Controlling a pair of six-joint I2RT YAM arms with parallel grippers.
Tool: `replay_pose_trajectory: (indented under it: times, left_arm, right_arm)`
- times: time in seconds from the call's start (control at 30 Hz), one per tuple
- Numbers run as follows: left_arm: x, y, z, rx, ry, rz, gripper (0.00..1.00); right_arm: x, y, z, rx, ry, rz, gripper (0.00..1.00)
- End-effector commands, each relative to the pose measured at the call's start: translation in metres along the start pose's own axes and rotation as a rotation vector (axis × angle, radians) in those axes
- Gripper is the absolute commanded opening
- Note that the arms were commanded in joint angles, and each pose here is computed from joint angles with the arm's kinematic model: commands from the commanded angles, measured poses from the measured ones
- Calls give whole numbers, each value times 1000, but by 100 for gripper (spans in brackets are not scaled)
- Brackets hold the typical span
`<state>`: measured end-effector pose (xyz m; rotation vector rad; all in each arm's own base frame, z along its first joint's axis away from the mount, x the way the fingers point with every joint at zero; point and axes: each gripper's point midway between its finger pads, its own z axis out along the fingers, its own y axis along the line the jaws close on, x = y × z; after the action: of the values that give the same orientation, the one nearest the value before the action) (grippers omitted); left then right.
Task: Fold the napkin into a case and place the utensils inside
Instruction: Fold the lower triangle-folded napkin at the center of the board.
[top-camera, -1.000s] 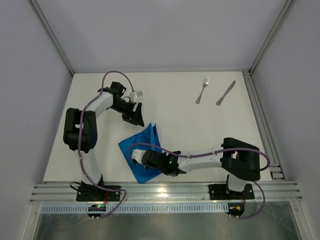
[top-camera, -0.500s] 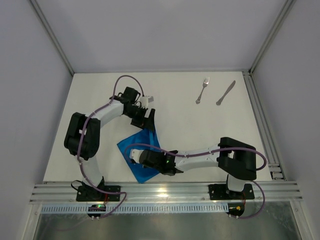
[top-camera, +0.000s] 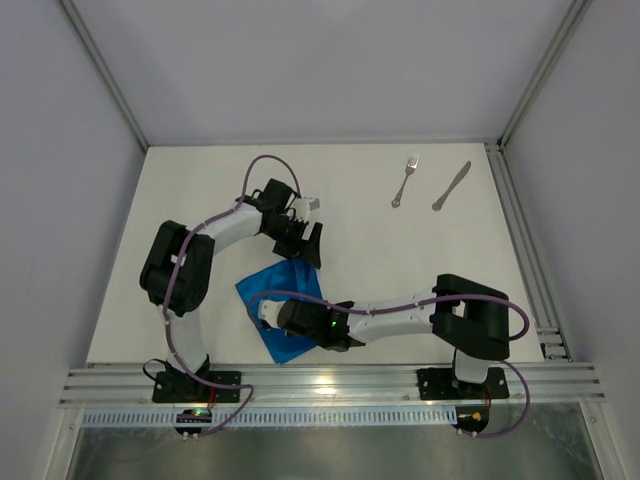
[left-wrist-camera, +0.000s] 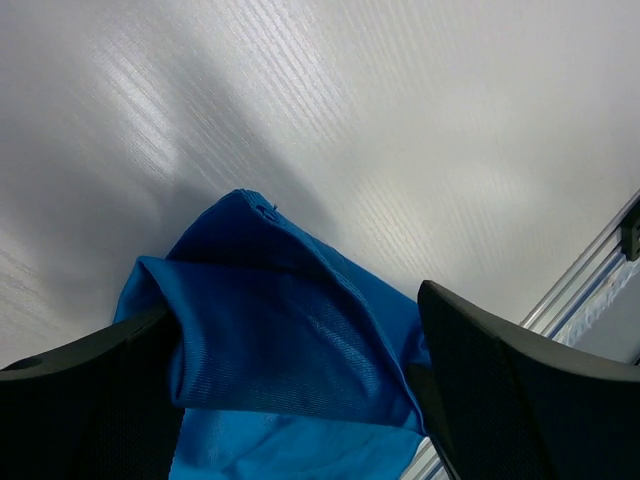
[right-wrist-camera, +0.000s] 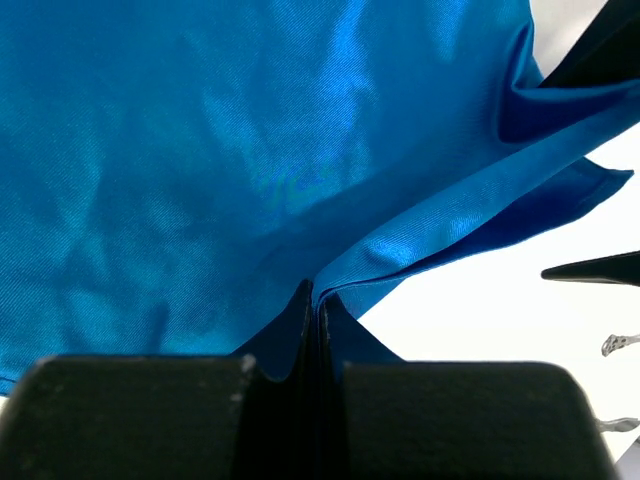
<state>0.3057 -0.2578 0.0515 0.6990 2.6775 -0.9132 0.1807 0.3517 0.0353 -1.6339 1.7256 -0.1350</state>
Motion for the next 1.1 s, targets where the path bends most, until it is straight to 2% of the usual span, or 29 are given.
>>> replay_pose_trajectory:
  times: [0.0,0.13,0.2,0.23,0.37,0.43,0.57,0.6,0.63,0.77,0.8,0.83,0.9,1.0,1.07]
  left_arm:
    - [-18,-1,2,-15,-47,11,86]
    - [-17,-3,9,-16,-31,12,79]
    - [-14,-1,13,-22,-23,9,70]
    - [-14,-1,13,-24,-22,10,60]
    - [-15,-1,13,-23,-26,9,38]
    - [-16,-1,11,-25,-32,12,30]
    - [-15,-1,11,-19,-32,17,22]
    - [-15,1,10,-17,-32,12,16]
    - [-15,2,9,-16,-33,14,14]
    - [-15,5,7,-15,-33,17,10]
    - [-15,5,6,-14,-34,18,8]
    - [-14,7,6,-13,-33,12,1]
    - [-15,8,6,-10,-38,12,0]
    - [-16,8,5,1,-46,7,0]
    - [-16,8,3,7,-52,4,0]
  right_arm:
    - [-20,-10,0,37,-56,-7,4]
    - [-23,-9,3,37,-67,-13,4]
    - [-24,-10,3,38,-69,-13,4]
    - [-24,-9,3,36,-72,-8,4]
    - [-25,-8,2,29,-75,4,4]
    - [-21,-9,3,29,-65,14,4]
    - [-16,-10,5,38,-48,45,4]
    - [-16,-11,4,40,-46,52,4]
    - [-16,-12,4,41,-47,62,4]
    - [-17,-19,-2,63,-49,124,26]
    - [-17,-23,-6,78,-52,163,44]
    - [-19,-25,-9,80,-59,186,50]
    - [-26,-33,-21,87,-98,267,63]
    - [-31,-43,-32,95,-142,366,75]
    - [-41,-51,-49,79,-205,456,94]
